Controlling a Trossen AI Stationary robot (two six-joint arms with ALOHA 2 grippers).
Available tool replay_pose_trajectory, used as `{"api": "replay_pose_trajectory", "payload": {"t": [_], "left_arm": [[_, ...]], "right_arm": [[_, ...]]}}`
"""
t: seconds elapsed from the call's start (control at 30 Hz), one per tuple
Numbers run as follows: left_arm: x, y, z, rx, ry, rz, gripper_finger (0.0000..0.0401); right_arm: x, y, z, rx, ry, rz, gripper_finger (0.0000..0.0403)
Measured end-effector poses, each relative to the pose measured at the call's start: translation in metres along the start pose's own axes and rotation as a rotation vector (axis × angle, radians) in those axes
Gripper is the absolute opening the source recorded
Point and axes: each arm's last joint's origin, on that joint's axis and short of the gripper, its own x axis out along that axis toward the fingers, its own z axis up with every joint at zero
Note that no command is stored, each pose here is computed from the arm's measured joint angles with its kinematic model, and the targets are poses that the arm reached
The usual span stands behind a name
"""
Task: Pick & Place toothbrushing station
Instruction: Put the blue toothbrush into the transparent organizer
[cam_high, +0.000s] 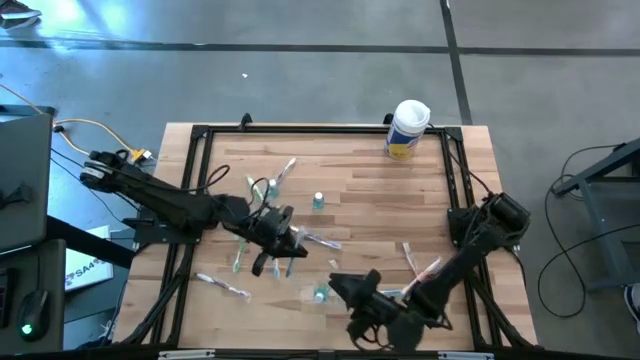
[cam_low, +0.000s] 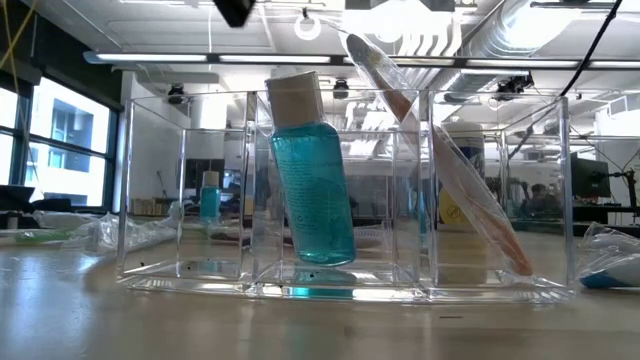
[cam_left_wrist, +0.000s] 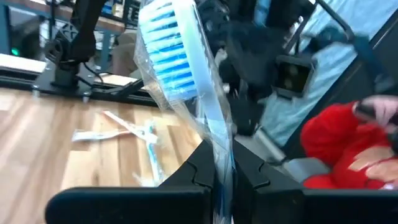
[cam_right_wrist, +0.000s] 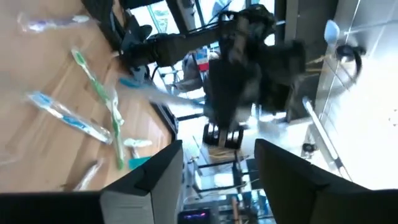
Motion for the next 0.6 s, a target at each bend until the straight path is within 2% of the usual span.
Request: {"api": "replay_pose_trajectory", "payload": {"t": [0.13, 0.27, 0.33, 0.37, 0.47, 0.53, 0.6], "left_arm": [[-0.010, -0.020, -0.001, 0.082, 0.014, 0.041, 0.0012], [-0.015, -0.040, -0.005, 0.167, 0.016, 0.050, 0.0012], [-0.016, -0.049, -0.008, 0.208, 0.014, 0.053, 0.0012], [-0.015, -0.051, -0.009, 0.223, 0.009, 0.081, 0.0012], [-0.010, -0.052, -0.017, 0.256, 0.012, 0.185, 0.0012], [-0.005, -0.052, -0.020, 0.265, -0.002, 0.172, 0.0012], [0.001, -0.055, -0.018, 0.268, -0.052, 0.105, 0.0012]], "right_arm": [[-0.015, -0.016, -0.009, 0.100, 0.067, -0.023, 0.0179], [-0.027, -0.034, -0.033, 0.235, 0.173, -0.118, 0.0169], [-0.032, -0.046, -0.049, 0.374, 0.168, -0.116, 0.0165], [-0.035, -0.053, -0.058, 0.486, 0.162, -0.097, 0.0163], [-0.047, -0.077, -0.094, 0.788, 0.209, 0.024, 0.0154], [-0.054, -0.085, -0.117, 0.888, 0.285, 0.083, 0.0151], [-0.057, -0.082, -0.134, 0.970, 0.325, 0.082, 0.0149]]}}
